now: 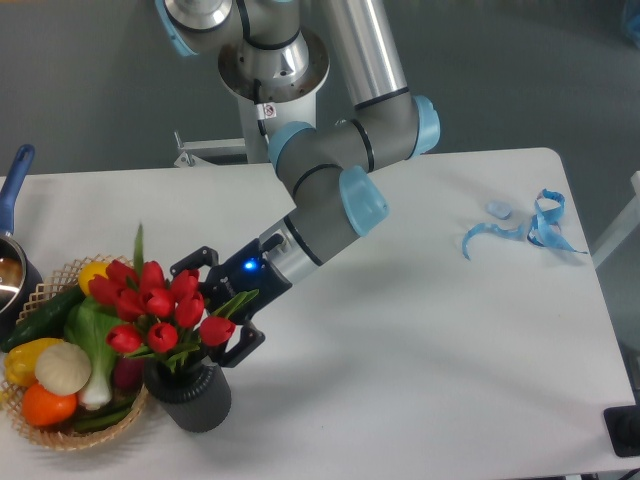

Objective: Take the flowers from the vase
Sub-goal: 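Lower the gripper around the tulip stems above the vase rim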

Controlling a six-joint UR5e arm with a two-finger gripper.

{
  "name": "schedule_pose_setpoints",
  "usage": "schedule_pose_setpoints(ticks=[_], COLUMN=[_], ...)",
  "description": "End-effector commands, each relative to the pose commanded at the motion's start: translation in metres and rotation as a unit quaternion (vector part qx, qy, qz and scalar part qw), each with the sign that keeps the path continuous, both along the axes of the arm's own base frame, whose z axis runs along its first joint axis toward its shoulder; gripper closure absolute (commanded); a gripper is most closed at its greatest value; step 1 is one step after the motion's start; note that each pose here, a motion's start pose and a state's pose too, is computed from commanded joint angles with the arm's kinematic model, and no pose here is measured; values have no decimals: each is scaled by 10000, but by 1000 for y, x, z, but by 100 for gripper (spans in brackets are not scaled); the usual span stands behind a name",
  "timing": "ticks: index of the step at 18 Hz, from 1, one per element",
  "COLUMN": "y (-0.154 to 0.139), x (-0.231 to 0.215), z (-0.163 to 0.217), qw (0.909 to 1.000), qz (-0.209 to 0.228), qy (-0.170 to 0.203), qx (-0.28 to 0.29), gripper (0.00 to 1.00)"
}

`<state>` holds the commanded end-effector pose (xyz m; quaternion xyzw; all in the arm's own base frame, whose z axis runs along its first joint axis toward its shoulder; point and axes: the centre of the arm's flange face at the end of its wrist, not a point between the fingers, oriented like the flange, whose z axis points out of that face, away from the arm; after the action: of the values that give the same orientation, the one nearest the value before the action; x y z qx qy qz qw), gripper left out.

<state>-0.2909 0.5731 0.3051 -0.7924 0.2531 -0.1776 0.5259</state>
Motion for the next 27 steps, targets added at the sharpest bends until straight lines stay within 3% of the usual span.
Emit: schedule_pose_setpoints(ticks=[1, 2, 14, 19, 27], y=[0, -1, -17, -18, -14], x=[0, 0, -2, -16, -38], z=[1, 3, 54, 96, 151], qw=[10000, 10000, 9995, 9975, 9943], qz=[0, 8, 288, 508, 757], qy=[6, 17, -98, -451, -698], qx=[5, 16, 77, 179, 276], gripper=[83, 99, 100, 100, 100])
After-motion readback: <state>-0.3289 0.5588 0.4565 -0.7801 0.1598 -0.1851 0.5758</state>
